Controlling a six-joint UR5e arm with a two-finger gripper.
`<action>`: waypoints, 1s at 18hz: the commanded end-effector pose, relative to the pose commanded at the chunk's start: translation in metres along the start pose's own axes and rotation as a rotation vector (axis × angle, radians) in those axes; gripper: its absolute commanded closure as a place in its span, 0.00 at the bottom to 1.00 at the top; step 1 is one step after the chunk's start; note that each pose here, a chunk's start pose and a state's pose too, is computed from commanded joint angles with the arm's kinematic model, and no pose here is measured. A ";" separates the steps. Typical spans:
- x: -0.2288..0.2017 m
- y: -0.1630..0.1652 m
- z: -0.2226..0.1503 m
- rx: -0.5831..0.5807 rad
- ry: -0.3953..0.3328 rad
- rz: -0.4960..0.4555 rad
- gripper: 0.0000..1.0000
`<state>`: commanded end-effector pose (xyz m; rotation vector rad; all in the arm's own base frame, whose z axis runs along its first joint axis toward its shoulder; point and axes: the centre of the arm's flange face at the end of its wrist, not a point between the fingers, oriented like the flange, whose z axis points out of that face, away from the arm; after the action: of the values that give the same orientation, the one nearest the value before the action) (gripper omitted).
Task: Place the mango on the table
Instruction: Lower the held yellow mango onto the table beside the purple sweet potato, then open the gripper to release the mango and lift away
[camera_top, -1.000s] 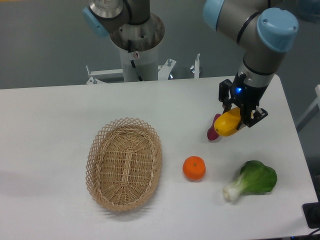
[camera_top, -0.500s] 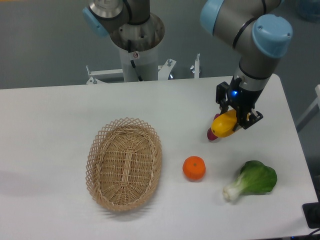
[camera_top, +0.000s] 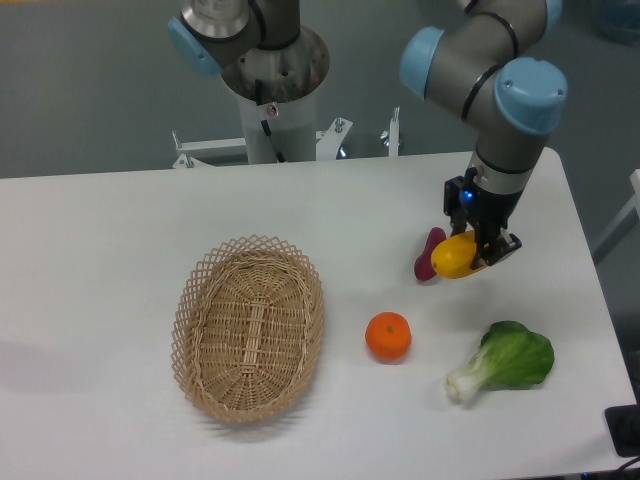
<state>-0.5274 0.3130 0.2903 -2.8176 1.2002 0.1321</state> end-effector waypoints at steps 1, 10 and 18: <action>0.001 0.012 0.009 0.004 0.010 0.031 0.51; 0.029 0.036 0.055 -0.005 0.000 0.083 0.51; 0.031 0.033 0.061 0.001 0.005 0.076 0.22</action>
<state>-0.5327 0.2743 0.2249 -2.7736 1.3090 0.1285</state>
